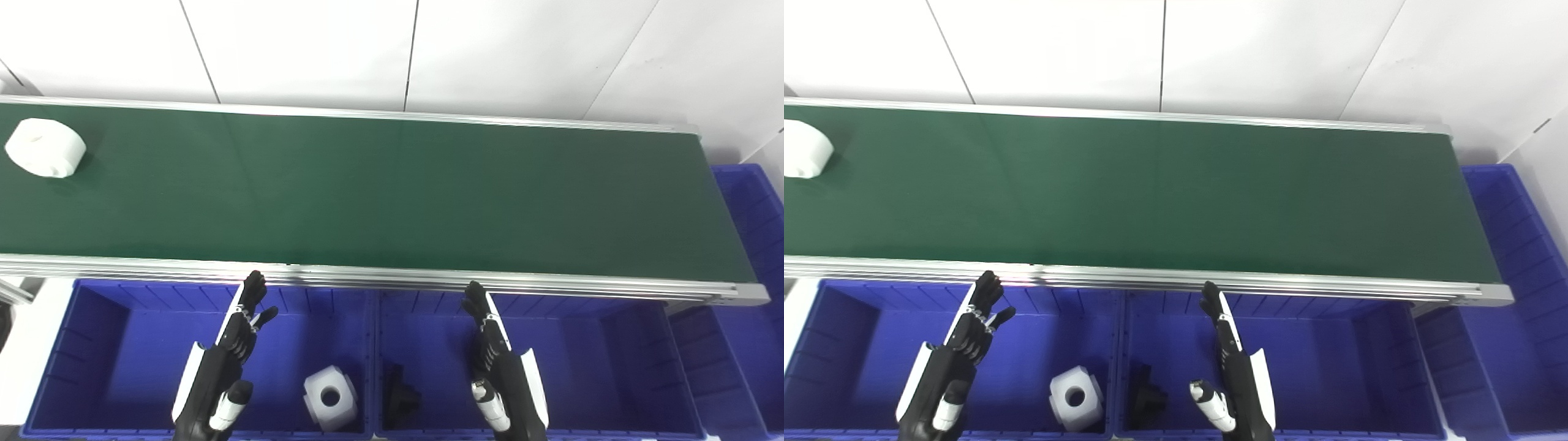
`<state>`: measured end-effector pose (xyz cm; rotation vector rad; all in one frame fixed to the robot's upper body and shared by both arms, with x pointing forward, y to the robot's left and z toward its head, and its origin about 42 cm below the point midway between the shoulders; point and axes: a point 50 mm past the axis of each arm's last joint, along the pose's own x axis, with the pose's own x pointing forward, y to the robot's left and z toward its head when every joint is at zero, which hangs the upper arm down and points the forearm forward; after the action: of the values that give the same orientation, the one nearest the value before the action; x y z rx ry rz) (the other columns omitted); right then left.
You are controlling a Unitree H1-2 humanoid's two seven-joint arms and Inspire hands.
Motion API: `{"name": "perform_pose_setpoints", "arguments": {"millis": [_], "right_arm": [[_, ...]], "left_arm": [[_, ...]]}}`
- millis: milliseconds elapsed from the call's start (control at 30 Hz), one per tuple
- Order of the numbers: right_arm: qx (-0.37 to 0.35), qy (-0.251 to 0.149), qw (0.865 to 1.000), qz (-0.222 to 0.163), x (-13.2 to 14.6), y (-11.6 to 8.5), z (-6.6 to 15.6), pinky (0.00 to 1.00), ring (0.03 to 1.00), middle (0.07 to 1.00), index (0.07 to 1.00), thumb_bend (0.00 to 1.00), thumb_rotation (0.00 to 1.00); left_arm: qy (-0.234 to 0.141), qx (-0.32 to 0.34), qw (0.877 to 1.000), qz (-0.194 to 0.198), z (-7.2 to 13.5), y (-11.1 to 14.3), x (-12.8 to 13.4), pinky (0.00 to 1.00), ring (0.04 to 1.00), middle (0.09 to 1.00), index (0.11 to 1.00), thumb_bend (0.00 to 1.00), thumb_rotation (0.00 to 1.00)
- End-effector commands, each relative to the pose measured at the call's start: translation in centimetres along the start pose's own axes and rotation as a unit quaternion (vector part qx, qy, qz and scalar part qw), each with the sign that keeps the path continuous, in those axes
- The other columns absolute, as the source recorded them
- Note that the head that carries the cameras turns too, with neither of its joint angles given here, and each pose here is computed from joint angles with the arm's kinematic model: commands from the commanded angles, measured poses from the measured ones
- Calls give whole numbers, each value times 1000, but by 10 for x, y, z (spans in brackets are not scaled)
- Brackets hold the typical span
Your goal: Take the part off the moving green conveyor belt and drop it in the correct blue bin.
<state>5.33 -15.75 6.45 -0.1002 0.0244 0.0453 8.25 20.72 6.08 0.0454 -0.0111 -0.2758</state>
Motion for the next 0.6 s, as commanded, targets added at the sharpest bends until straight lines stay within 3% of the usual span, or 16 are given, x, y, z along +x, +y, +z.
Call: {"name": "perform_pose_setpoints", "arguments": {"millis": [0, 133, 367, 467, 567], "right_arm": [[10, -32, 999, 2, 2, 2, 7, 1000, 942, 963, 975, 930, 1000], [13, -32, 999, 6, 3, 2, 6, 1000, 944, 965, 977, 921, 1000], [14, -32, 999, 7, 5, 3, 5, 1000, 939, 964, 977, 909, 1000], [12, -32, 999, 7, 5, 3, 5, 1000, 935, 962, 977, 907, 1000], [12, -31, 999, 8, 5, 3, 4, 1000, 933, 962, 977, 908, 1000]], "left_arm": [[-25, 17, 1000, 5, 5, 2, 3, 895, 989, 1000, 1000, 919, 952], [-28, 3, 1000, -3, 5, 1, 4, 967, 999, 1000, 1000, 901, 931], [-29, 3, 1000, -2, 5, 1, 5, 957, 1000, 1000, 1000, 896, 917], [-31, 12, 999, 2, 6, 0, 7, 942, 991, 1000, 1000, 834, 937], [-32, 28, 999, 7, 8, -1, 7, 882, 974, 1000, 1000, 817, 963]]}}
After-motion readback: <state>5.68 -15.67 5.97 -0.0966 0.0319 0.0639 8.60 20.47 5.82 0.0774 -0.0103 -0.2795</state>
